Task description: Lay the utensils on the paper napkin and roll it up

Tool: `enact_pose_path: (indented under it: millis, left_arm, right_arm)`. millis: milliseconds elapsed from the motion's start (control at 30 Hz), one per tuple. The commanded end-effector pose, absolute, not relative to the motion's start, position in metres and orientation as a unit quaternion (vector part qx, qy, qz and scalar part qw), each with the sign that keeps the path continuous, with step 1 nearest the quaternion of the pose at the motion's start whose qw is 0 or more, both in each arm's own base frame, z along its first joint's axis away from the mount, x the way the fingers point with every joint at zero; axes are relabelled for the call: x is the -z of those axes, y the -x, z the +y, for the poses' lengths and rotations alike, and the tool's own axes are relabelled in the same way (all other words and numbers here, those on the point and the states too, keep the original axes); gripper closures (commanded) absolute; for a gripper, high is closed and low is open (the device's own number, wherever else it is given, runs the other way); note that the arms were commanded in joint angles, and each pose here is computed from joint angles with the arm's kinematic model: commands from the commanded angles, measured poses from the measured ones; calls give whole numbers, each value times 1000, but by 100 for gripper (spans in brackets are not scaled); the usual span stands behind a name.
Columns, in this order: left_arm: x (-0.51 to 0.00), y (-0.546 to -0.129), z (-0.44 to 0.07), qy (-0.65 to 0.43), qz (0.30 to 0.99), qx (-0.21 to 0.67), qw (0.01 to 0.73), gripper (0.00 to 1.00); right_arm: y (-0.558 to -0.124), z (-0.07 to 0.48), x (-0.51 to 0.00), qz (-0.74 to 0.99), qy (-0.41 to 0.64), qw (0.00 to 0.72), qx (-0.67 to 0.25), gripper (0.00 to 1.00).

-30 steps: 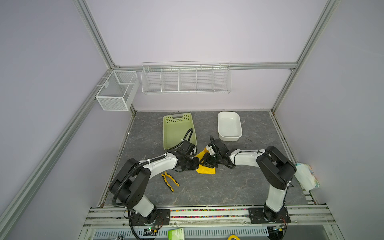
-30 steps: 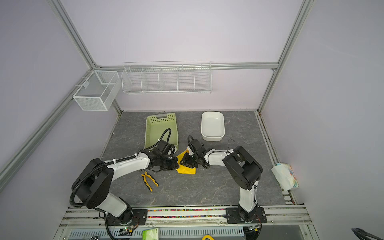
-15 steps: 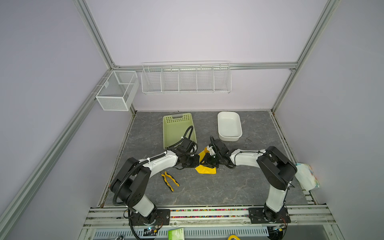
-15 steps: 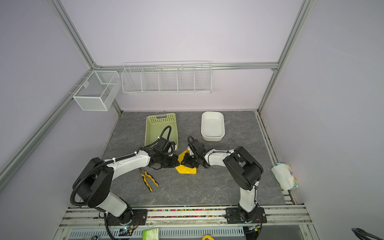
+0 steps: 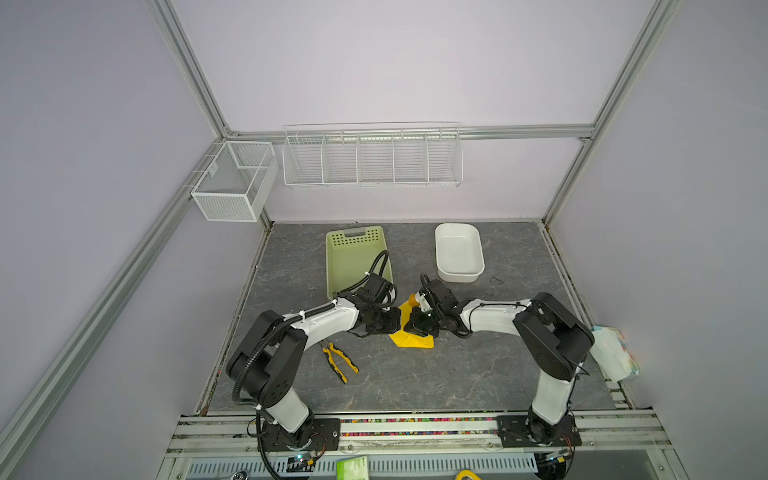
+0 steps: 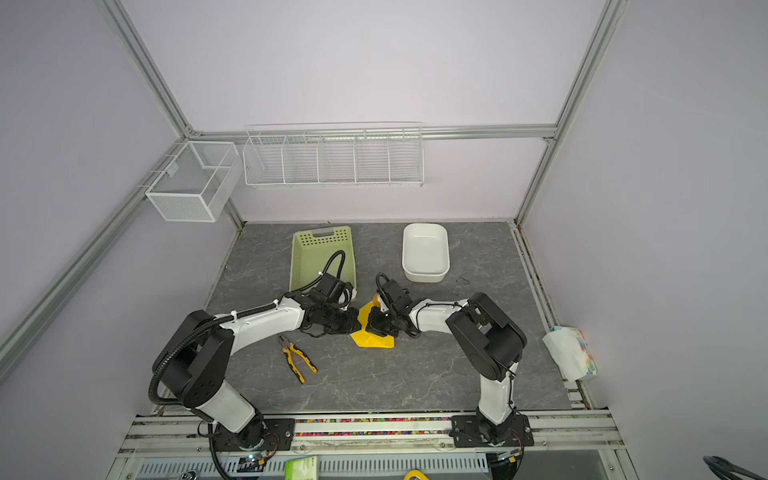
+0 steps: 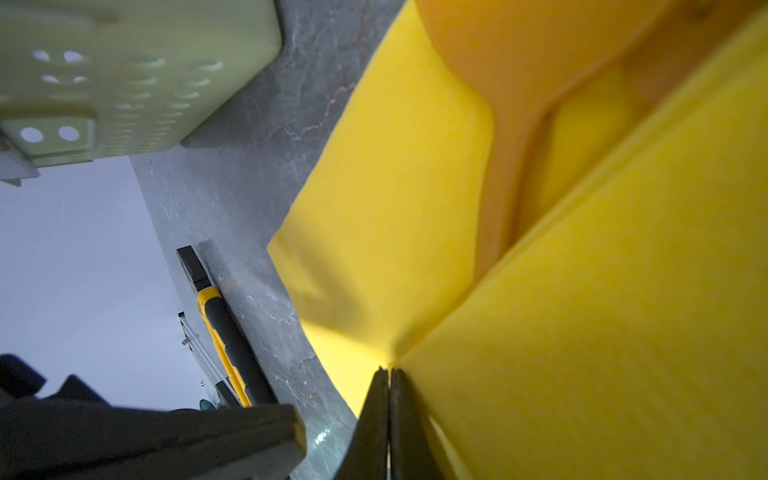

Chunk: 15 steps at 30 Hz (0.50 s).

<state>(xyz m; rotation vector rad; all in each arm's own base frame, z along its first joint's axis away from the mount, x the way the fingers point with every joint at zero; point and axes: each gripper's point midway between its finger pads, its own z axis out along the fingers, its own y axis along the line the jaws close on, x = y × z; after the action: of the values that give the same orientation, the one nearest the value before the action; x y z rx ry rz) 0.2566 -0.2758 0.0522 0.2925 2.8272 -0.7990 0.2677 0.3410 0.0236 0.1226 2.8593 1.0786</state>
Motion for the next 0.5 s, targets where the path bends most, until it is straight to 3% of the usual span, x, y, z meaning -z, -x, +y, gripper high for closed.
enact_pose_path:
  millis: [0,467]
  left_arm:
    - [-55,-265,-284,-106,949,280,98,100]
    - [-60,-260,-291,-104,939,314,98,100]
  right_arm:
    - [-263,335,-26,936,-52,38,-347,93]
    - [-264,336,-27,933,-47,40,-355,93]
